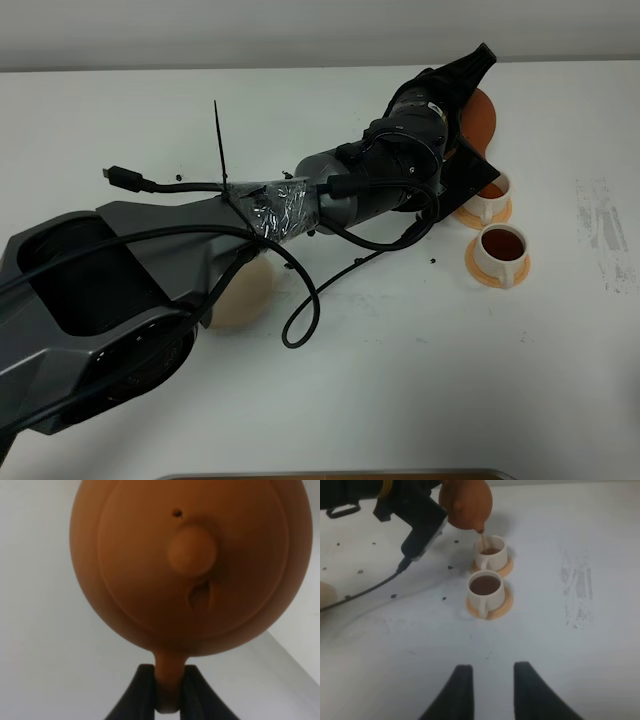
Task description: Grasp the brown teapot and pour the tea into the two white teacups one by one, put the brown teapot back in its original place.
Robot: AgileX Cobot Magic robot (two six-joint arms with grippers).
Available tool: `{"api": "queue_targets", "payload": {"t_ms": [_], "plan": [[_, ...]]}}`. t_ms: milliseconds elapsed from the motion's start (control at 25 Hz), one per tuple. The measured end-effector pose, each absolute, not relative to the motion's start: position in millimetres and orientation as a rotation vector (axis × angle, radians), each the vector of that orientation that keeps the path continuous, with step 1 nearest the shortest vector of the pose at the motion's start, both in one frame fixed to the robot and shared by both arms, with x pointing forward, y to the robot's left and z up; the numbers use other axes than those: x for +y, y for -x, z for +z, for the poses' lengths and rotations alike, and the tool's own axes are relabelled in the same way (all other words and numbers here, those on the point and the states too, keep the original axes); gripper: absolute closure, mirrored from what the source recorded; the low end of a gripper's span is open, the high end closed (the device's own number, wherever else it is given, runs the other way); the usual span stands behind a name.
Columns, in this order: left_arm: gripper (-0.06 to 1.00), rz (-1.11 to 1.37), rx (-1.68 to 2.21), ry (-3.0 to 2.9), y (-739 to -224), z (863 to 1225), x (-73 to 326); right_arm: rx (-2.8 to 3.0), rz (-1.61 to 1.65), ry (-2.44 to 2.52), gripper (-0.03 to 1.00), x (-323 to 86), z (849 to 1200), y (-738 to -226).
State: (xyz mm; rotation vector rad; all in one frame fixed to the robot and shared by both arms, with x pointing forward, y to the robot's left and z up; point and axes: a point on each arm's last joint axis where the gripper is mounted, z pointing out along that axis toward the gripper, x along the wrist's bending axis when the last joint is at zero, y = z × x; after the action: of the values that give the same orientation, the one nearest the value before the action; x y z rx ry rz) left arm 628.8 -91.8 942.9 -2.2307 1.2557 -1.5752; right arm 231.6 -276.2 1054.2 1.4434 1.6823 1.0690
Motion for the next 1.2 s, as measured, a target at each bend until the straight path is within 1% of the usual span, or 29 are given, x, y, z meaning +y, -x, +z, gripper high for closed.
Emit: {"api": "queue_targets", "payload": {"t_ms": [280, 520, 1200], "plan": [[0.82, -1.589, 1.280, 2.208, -628.7, 944.0, -93.1, 1.682, 1.069, -1.443, 0.74, -276.2, 1054.2, -231.6], [0.82, -1.626, 1.276, 2.180, -630.9, 952.2, -95.5, 1.682, 1.069, -1.443, 0.74, -276.2, 1054.2, -231.6], [0.82, -1.618, 1.316, 2.116, -632.0, 948.5, -96.2, 1.682, 1.069, -1.443, 0.74, -276.2, 1054.2, -231.6]]}}
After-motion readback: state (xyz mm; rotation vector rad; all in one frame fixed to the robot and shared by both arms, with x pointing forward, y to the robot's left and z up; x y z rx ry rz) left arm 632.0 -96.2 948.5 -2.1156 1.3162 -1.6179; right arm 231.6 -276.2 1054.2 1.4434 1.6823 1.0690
